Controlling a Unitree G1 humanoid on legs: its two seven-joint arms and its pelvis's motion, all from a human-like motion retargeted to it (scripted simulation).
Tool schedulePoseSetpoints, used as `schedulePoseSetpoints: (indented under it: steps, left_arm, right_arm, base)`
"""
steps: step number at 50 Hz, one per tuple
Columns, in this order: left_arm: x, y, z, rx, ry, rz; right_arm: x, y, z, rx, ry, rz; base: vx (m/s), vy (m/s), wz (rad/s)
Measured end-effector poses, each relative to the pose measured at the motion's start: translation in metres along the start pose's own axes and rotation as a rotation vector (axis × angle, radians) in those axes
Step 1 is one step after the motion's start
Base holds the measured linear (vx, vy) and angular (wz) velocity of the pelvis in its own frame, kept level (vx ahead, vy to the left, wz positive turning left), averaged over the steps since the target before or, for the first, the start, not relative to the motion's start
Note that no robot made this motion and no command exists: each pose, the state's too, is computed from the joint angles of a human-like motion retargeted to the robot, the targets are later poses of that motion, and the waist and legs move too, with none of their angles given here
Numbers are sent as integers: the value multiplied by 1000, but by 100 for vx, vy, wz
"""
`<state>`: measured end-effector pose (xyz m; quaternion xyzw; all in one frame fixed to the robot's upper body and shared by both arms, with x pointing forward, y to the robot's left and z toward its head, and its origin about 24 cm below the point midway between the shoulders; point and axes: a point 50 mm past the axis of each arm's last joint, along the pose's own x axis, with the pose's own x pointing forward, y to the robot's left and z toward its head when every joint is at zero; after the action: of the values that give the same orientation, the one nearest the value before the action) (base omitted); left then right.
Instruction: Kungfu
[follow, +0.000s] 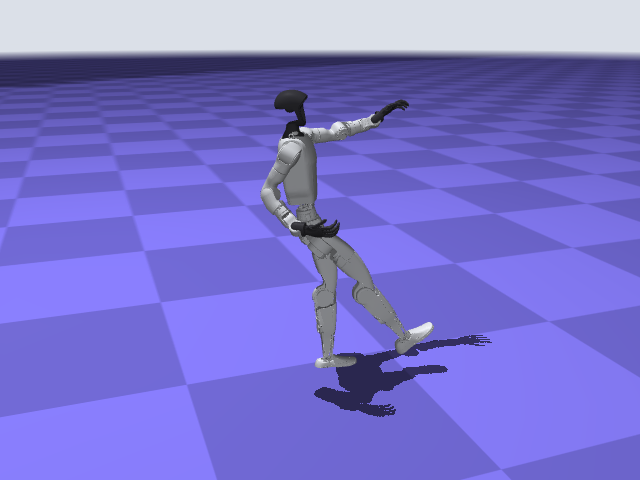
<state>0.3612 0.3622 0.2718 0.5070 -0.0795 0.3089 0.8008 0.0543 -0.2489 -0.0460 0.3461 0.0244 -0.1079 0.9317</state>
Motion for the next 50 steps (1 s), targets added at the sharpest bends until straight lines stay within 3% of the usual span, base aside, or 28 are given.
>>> schedulePoseSetpoints:
  steps: [3, 6, 10, 15, 19, 24, 26, 29, 31, 33, 34, 39, 41, 45, 50]
  left_arm:
    - [-5, -11, 16, -36, -117, 77]
    - [-9, -23, 23, -4, -174, 69]
    - [-17, -35, 25, -80, -194, 6]
    - [-52, -71, 36, -612, -221, -313]
    - [-141, -136, 41, -1086, -287, -857]
    - [-313, -198, 8, -1609, -2, -1405]
    - [-376, -201, -9, -1826, 256, -1455]
    - [-436, -185, -36, -2042, 607, -1272]
    - [-447, -172, -48, -2028, 672, -1133]
    - [-438, -165, -53, -1926, 615, -1081]
    - [-433, -162, -54, -1876, 586, -1069]
    - [-435, -158, -60, -1839, 601, -1107]
    - [-439, -158, -60, -1880, 633, -1144]
    - [-433, -158, -63, -1865, 633, -1203]
    - [-435, -159, -81, -1676, 628, -1312]
  right_arm:
    - [-26, -2, 16, -80, -178, -186]
    - [-16, 7, 32, -179, -286, -186]
    - [38, 42, 61, -316, -379, 76]
    - [125, 142, 101, -601, -693, 461]
    - [168, 233, 150, -768, -989, 652]
    - [205, 309, 230, -1183, -1294, 505]
    - [221, 325, 264, -1461, -1345, 380]
    - [242, 314, 330, -1875, -1233, 17]
    - [241, 279, 383, -2122, -944, -407]
    - [230, 254, 415, -2185, -650, -802]
    - [226, 252, 421, -2166, -610, -846]
    - [226, 299, 396, -2062, -1163, -479]
    - [227, 306, 381, -2023, -1374, -464]
    - [229, 289, 376, -2051, -1396, -546]
    - [225, 281, 370, -1957, -1403, -437]
  base:
    - [-8, -12, 57]
    - [-5, -1, 27]
    - [-4, 10, -24]
    - [-23, 9, -34]
    - [-30, -6, -19]
    - [-41, -22, 20]
    - [-57, -54, 31]
    - [-68, -50, 59]
    - [-56, -24, 69]
    - [-49, -25, 70]
    - [-45, -16, 71]
    - [-22, -1, 67]
    - [-4, 1, 8]
    - [4, -12, -17]
    - [13, -21, -29]
